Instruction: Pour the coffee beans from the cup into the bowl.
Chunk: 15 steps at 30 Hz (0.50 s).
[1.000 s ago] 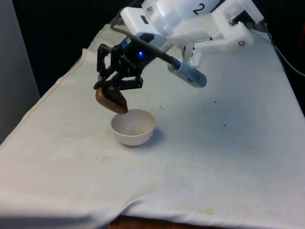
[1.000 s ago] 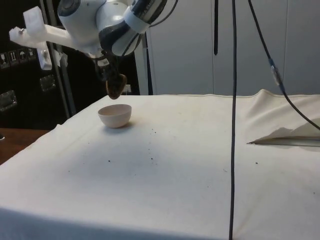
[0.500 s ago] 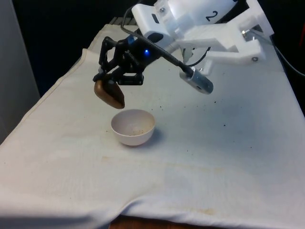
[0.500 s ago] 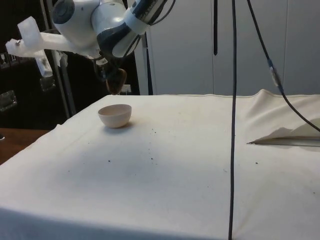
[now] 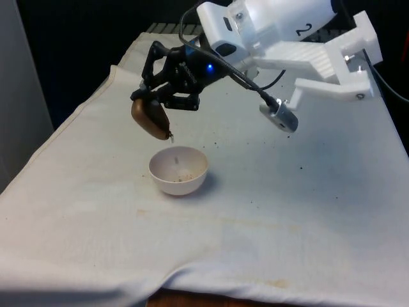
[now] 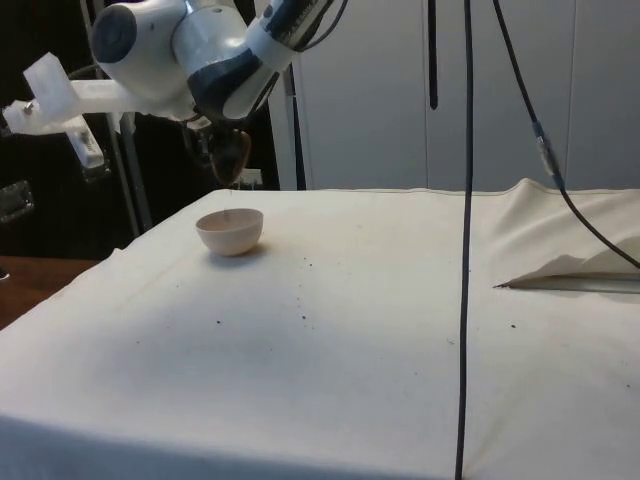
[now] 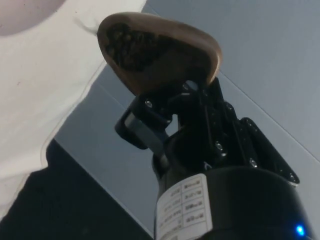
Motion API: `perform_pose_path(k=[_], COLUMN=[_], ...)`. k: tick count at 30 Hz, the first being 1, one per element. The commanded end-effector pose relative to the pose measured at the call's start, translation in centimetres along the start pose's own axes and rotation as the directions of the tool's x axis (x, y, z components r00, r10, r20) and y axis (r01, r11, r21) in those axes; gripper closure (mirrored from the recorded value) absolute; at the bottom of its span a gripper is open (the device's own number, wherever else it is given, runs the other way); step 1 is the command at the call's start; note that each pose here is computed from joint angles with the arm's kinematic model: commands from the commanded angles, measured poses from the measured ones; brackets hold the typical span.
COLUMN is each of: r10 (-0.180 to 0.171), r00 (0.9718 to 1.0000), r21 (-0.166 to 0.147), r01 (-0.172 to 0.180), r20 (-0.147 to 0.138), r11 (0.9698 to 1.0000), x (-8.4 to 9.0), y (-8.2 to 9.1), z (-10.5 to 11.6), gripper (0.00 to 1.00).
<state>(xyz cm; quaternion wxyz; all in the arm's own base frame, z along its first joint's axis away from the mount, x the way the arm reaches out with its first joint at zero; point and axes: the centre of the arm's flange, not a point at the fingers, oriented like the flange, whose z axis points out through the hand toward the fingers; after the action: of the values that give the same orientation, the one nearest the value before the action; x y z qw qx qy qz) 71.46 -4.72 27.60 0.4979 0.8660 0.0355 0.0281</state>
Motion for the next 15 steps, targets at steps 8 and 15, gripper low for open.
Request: perform_pose_path(k=[8,15], r10=[-0.005,-0.006], r00=[1.0000,1.0000], r21=[-0.063,-0.106], r01=[0.005,0.006], r20=[0.002,0.003], r11=[0.9980,0.9943], x=[0.1,0.1], y=[-0.7,-1.2], z=[-1.2,-2.1], gripper=[1.00,1.00])
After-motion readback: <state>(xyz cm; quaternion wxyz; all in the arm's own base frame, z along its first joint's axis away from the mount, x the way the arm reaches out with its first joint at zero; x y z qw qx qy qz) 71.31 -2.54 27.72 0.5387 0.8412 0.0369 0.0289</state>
